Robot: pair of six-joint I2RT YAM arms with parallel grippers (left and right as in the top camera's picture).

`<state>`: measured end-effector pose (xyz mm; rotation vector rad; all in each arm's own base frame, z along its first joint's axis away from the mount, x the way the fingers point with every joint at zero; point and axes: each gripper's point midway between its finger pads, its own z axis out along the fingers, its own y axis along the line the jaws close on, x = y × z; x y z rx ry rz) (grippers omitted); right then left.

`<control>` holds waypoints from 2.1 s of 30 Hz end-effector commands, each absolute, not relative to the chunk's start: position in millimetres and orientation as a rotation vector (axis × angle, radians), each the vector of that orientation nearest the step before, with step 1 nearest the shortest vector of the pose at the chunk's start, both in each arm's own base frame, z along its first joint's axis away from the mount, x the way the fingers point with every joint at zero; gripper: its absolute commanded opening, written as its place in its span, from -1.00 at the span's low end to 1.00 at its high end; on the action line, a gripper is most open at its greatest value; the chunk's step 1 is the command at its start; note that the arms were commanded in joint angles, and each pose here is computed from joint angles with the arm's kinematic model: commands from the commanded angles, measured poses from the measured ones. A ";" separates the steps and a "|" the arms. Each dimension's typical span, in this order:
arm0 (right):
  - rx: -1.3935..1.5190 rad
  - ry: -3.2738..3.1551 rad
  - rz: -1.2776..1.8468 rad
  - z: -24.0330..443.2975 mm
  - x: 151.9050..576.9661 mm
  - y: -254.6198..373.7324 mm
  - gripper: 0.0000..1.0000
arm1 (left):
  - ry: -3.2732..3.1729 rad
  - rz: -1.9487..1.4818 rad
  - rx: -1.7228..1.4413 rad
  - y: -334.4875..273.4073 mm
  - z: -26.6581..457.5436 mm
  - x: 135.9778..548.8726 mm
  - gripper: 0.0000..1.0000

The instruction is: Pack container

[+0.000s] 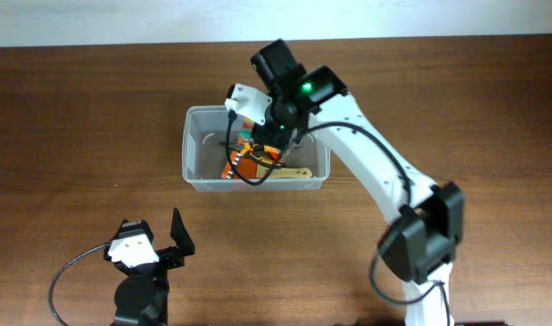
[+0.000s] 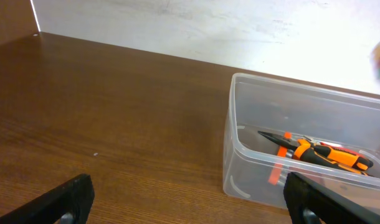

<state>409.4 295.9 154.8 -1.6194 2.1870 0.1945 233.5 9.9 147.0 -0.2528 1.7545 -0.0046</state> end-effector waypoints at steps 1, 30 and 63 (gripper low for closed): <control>-1.657 2.228 0.214 122.8 414.1 300.1 -0.36 | 1.754 0.001 -0.244 9.6 146.7 233.2 0.98; -0.402 2.481 0.165 256.3 508.2 183.9 0.97 | 1.754 0.001 -0.244 9.6 146.7 233.2 0.98; -0.012 2.402 0.055 291.0 548.1 26.1 0.97 | 1.754 0.001 -0.244 9.6 146.7 233.2 0.98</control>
